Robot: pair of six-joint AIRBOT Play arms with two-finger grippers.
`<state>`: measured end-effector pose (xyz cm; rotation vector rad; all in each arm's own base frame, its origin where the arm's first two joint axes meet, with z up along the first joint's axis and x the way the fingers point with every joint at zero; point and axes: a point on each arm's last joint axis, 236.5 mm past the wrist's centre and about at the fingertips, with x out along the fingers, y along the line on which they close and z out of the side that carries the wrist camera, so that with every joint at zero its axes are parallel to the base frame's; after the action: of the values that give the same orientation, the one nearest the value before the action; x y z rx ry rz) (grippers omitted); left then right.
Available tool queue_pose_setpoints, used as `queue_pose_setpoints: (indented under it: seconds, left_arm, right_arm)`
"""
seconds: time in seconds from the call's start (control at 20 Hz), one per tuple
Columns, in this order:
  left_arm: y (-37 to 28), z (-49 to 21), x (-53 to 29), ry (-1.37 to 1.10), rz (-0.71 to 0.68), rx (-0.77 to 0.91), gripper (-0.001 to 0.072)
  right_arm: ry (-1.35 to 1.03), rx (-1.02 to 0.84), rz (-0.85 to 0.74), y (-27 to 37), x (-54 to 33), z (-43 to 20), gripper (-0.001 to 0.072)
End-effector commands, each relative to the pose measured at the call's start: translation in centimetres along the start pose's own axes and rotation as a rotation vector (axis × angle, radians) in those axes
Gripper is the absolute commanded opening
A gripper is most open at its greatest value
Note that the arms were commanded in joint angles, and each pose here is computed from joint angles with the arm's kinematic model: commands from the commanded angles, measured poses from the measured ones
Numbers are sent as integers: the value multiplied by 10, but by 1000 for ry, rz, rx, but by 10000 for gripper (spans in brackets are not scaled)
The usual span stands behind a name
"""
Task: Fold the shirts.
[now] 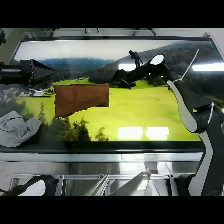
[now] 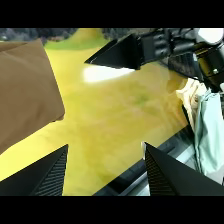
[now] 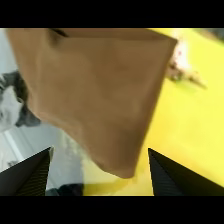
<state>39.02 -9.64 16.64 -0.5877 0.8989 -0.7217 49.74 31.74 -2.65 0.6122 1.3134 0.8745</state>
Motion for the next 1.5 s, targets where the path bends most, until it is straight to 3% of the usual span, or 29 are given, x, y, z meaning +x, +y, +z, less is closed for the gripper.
queue_pose_setpoints:
  seconds: [0.0,0.05,0.1,0.15,0.3,0.45,0.55,0.6,0.65,0.9,1.05,1.2,1.3,1.45]
  left_arm:
    - [1,2,0,-8,3,1,517]
    - [1,2,0,-9,4,0,528]
    - [1,2,0,-9,4,1,691]
    - [1,2,0,-8,3,-4,720]
    - [1,2,0,-7,3,-4,720]
    - [1,2,0,-8,4,-4,719]
    - [1,2,0,-8,4,-4,719]
    - [1,1,0,-6,3,-4,719]
    - [0,0,0,-1,1,-4,719]
    - [-3,-7,0,28,-12,-4,719]
    - [-4,-10,-1,40,-18,-4,719]
    - [-5,-11,-1,47,-21,-4,719]
    - [-5,-11,-1,46,-21,-4,719]
    - [-5,-11,-1,46,-21,-4,719]
  right_arm:
    - [75,61,-45,-27,35,-22,699]
    - [90,64,-44,-28,48,-28,699]
    - [98,65,-44,-28,61,-32,699]
    - [100,61,-47,-27,72,-36,699]
    - [66,46,-47,-18,99,-35,699]
    - [25,91,84,16,114,-30,672]
    - [-6,108,180,40,110,-21,105]
    - [-21,111,230,53,107,-16,89]
    - [-29,98,268,66,101,-12,24]
    - [-175,-41,239,119,14,28,23]
    - [-345,-63,-135,78,-117,61,22]
    - [-632,80,-537,21,-305,66,23]
    - [-807,177,-666,-4,-417,46,23]
    - [-950,402,-728,-49,-525,-5,23]
